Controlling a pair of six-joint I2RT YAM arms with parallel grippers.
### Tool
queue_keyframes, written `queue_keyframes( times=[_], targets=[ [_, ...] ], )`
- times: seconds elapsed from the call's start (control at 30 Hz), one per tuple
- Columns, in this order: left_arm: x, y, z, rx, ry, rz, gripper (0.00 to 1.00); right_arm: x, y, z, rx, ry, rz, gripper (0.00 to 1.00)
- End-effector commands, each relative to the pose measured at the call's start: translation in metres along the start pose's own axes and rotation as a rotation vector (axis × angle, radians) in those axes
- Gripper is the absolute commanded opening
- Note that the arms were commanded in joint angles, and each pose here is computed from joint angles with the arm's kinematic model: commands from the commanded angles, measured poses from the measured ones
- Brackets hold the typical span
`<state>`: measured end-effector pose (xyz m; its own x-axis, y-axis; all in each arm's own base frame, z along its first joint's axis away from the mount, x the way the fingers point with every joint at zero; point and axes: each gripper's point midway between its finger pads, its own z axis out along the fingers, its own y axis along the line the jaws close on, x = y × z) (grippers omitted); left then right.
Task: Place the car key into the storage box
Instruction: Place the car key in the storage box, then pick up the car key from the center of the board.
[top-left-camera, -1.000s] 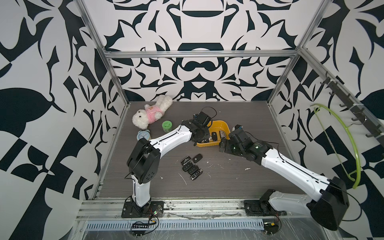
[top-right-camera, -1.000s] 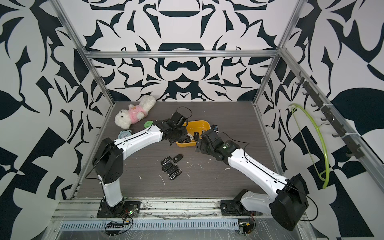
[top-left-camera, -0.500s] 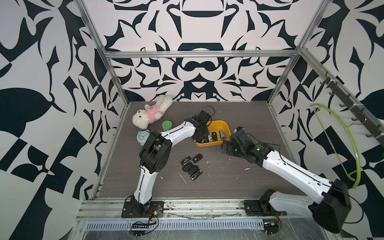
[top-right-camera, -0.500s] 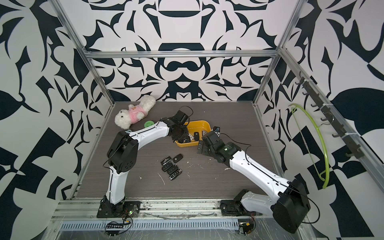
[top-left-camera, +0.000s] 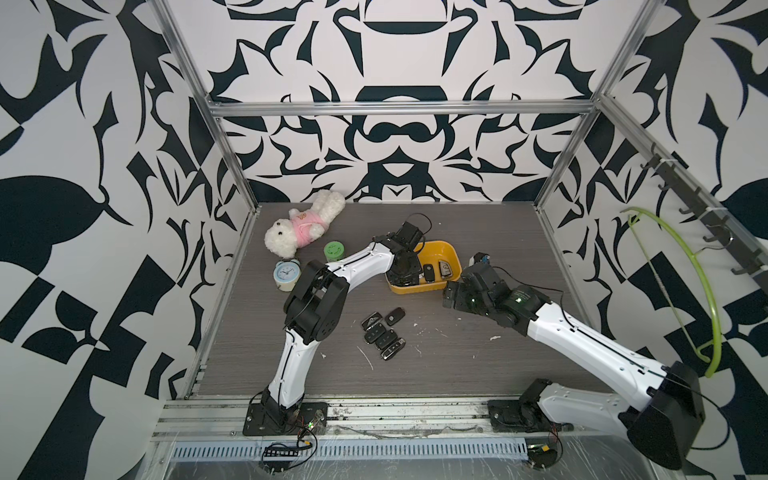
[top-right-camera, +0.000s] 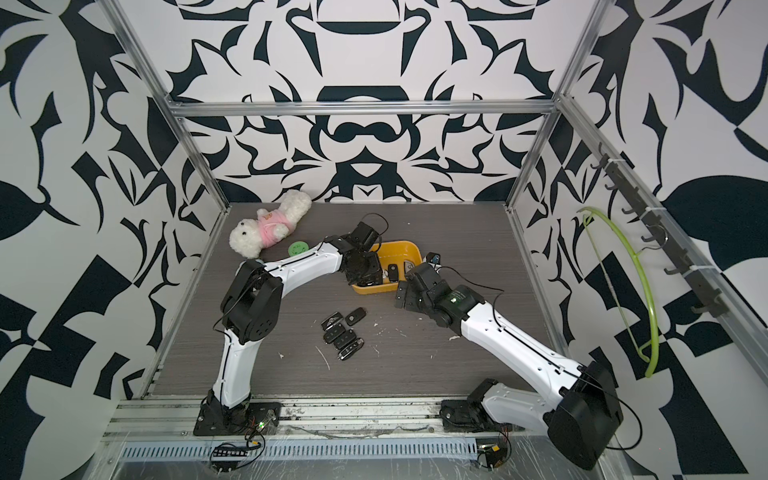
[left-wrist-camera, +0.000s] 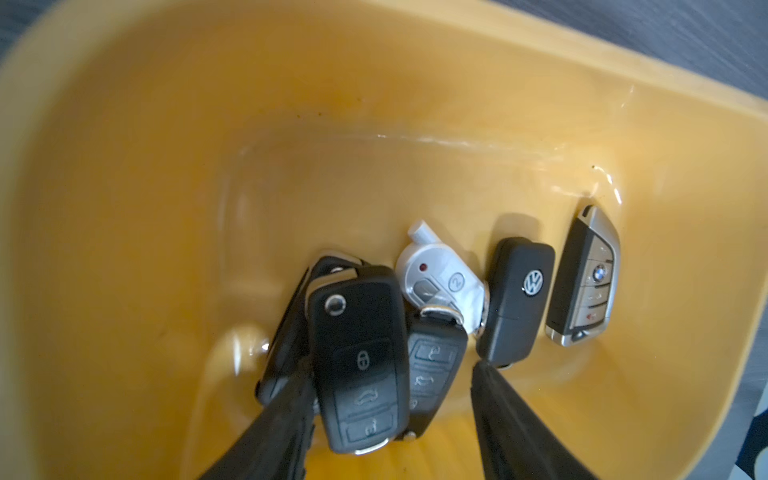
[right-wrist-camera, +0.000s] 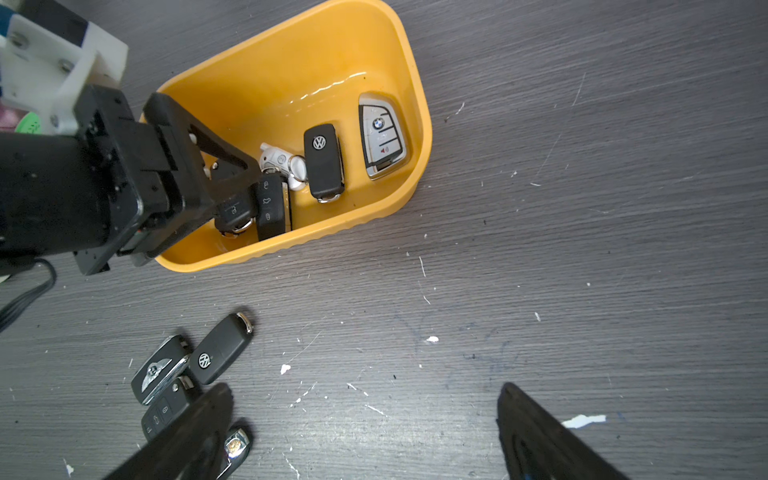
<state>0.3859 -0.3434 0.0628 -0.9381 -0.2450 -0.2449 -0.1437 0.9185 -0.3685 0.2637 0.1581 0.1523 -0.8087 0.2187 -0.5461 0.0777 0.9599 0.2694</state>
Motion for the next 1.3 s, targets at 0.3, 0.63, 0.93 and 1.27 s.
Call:
queue_keyframes(
  times=[0.3,0.63,0.93,1.27],
  targets=[
    [-0.043,-0.028,-0.092,0.147,-0.156,0.010,0.70,0.018,0.058,-0.005,-0.176,0.063,-0.226,0.96],
    [-0.054,0.029,-0.155,0.146,-0.296,-0.034,0.77,0.077,0.119,0.004,-0.238,0.162,-0.461,0.96],
    [-0.036,0.088,-0.186,0.093,-0.360,-0.082,0.99,0.083,0.152,0.033,-0.211,0.210,-0.446,0.95],
    [-0.005,0.139,-0.189,0.054,-0.367,-0.173,0.99,0.091,0.140,0.077,0.057,0.273,-0.186,0.93]
  ],
)
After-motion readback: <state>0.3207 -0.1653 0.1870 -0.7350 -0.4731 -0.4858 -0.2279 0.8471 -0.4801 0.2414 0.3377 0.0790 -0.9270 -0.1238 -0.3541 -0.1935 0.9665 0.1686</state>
